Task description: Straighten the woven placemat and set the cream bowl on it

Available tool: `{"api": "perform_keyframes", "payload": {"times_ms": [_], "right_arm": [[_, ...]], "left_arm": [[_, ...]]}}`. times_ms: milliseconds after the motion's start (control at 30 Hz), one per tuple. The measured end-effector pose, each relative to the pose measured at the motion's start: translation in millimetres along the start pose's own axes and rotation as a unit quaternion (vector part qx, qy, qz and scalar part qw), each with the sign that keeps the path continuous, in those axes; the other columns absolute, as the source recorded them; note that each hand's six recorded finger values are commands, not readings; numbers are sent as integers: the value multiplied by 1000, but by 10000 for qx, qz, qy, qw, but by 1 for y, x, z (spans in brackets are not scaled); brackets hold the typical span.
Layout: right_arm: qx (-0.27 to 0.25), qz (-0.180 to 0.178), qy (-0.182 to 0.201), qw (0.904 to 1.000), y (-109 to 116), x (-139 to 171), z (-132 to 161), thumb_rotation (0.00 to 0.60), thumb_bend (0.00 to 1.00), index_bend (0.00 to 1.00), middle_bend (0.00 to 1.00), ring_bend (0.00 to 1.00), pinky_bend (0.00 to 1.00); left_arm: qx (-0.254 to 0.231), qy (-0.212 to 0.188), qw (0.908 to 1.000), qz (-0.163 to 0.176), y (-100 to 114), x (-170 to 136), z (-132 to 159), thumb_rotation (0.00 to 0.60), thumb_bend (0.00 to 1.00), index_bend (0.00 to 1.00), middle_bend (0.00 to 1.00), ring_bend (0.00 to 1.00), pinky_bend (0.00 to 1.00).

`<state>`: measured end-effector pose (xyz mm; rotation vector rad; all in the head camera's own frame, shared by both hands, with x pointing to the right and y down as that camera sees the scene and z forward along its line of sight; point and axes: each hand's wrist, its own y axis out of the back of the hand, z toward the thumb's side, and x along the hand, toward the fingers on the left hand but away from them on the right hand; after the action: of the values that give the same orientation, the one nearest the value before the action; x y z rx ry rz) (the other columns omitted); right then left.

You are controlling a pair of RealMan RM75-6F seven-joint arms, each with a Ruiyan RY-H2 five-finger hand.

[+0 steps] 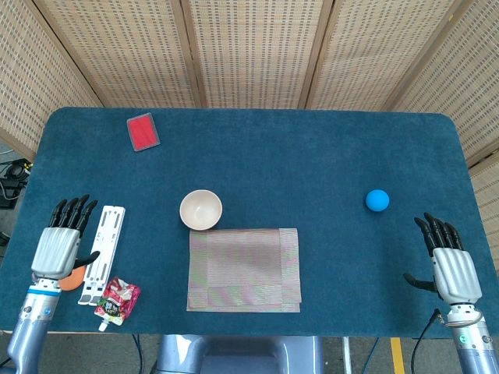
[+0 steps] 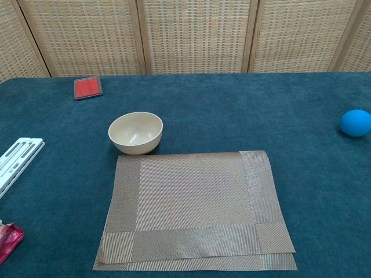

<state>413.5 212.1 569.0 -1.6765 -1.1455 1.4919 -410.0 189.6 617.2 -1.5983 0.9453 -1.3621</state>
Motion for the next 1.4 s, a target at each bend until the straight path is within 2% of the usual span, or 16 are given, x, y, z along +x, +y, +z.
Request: {"api": "perform_keyframes", "payload": {"times_ms": [533, 767, 900, 1167, 1400], "right_arm": [[38, 109, 40, 9999, -5, 0, 2, 600, 107, 62, 0, 0, 0], [27, 101, 39, 9999, -4, 1, 2, 600, 106, 62, 0, 0, 0], [17, 112, 26, 9999, -4, 0, 2, 600, 106, 62, 0, 0, 0], [-1, 121, 16, 9999, -3, -1, 1, 600, 107, 62, 0, 0, 0], [-83, 99, 16, 9999, 0, -1, 0, 600, 107, 62, 0, 0, 0]], "left_arm": [[-142, -48, 9996, 248, 17, -17, 0, 600, 52, 41, 0, 0, 0], [-145, -103, 9996, 214, 13, -10, 3, 600, 61, 175, 0, 0, 0], [-110, -247, 9995, 142, 8, 3, 12, 600, 88, 267, 0, 0, 0], [166, -610, 9978, -210, -10, 42, 41, 600, 90, 294, 0, 0, 0], [361, -871, 9938, -584, -32, 88, 79, 600, 125, 325, 0, 0, 0]]}}
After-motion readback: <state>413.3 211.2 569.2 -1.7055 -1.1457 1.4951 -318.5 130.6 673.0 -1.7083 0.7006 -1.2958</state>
